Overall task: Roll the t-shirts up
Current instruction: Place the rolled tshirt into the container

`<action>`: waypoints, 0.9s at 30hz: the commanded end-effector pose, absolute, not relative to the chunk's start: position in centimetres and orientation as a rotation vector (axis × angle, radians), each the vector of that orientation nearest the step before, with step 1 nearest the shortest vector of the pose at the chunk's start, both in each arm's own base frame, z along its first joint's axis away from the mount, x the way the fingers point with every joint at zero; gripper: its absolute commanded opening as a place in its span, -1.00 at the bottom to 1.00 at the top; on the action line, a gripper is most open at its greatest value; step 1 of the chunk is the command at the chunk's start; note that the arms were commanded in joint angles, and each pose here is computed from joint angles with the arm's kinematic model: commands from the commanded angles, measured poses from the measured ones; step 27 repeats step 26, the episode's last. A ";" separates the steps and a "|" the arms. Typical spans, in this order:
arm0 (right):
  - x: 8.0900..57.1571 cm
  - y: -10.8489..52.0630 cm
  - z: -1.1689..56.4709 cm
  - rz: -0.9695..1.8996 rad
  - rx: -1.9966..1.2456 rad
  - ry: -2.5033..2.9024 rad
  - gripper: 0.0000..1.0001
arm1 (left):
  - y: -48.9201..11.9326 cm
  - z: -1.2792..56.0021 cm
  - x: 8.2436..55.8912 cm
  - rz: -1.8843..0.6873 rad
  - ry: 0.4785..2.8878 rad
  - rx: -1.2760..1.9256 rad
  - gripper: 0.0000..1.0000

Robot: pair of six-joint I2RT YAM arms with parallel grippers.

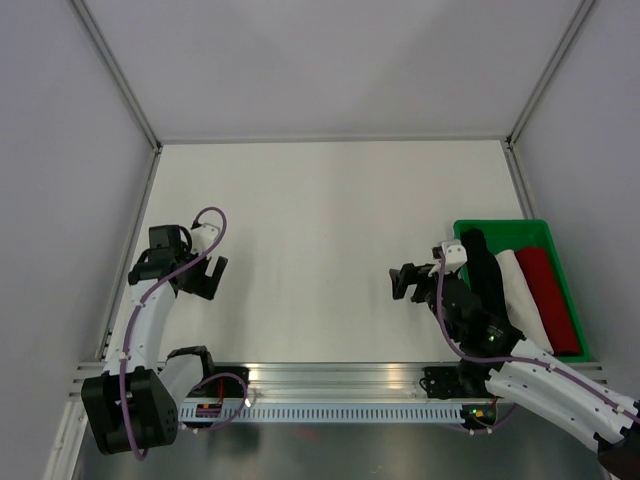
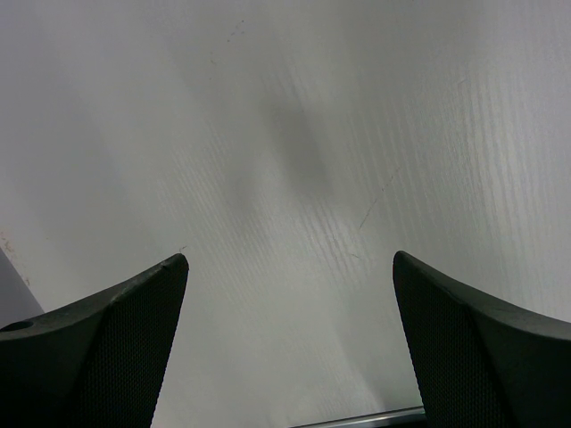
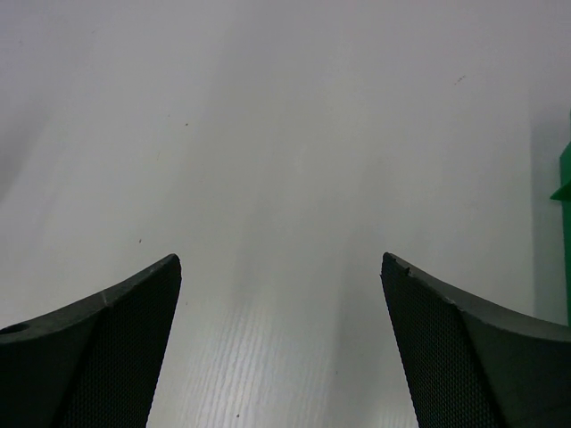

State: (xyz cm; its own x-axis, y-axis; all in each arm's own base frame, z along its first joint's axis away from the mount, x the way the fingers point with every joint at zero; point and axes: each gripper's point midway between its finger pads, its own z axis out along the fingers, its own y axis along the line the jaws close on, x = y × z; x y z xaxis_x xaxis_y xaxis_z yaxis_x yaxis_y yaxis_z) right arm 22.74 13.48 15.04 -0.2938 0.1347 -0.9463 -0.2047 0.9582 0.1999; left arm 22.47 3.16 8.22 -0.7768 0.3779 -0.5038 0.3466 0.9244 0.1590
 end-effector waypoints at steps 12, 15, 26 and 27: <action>20.9 15.5 13.7 0.526 -0.125 1.805 0.96 | 3.2 8.0 22.2 0.077 2.541 0.466 0.99; 20.9 15.5 13.4 0.522 -0.126 1.812 0.96 | 3.2 7.9 22.2 0.076 2.544 0.466 0.99; 21.0 15.2 13.4 0.519 -0.112 1.797 0.96 | 3.3 7.8 22.1 0.080 2.548 0.467 0.99; 21.0 15.2 13.4 0.519 -0.112 1.797 0.96 | 3.3 7.8 22.1 0.080 2.548 0.467 0.99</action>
